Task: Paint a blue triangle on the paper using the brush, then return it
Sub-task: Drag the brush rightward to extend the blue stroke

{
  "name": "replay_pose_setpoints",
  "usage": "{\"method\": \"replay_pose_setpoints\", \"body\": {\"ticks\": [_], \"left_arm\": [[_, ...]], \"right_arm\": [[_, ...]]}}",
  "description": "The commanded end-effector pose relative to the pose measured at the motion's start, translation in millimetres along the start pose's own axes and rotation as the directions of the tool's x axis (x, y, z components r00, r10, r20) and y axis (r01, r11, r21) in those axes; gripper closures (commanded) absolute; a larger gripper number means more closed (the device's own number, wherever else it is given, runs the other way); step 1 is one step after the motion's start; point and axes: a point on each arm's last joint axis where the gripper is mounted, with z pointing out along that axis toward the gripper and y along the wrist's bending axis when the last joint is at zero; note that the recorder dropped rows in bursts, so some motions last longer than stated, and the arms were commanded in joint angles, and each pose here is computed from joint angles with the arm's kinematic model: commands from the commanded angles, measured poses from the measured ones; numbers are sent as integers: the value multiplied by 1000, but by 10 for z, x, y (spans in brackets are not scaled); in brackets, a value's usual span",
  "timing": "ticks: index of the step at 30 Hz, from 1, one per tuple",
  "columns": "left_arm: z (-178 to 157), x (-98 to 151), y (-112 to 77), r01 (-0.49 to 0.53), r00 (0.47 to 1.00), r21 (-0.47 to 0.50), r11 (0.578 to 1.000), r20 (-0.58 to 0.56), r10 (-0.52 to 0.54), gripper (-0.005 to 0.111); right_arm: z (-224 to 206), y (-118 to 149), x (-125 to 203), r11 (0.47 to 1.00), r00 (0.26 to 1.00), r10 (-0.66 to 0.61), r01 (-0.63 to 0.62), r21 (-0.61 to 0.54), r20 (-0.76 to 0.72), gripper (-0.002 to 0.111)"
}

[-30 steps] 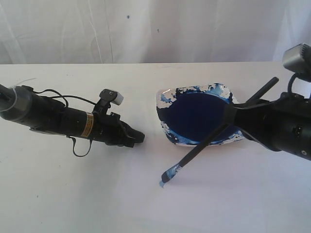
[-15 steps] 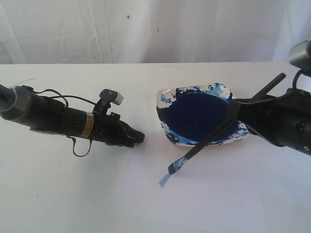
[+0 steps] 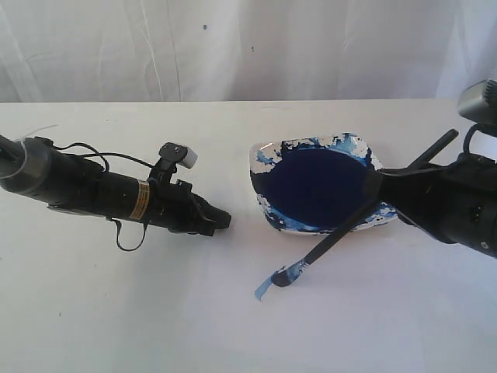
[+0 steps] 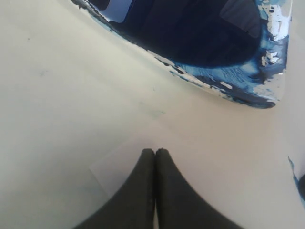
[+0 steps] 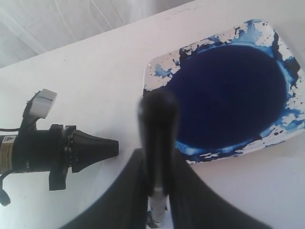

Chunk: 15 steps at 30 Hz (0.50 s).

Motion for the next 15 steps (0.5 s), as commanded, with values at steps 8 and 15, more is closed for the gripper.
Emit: {"method": "replay_pose_setpoints", "body": {"ticks": [8,15], "left_arm": [[3,11,21,-17,1000,-36,999,-22,16,107],[3,11,21,-17,1000,-36,999,-22,16,107]], "right_arm": [[46,-114,-46,991,995,-76,68,118,65,106],[35,-160,-94,980,988,-113,93,175,108,106]]}}
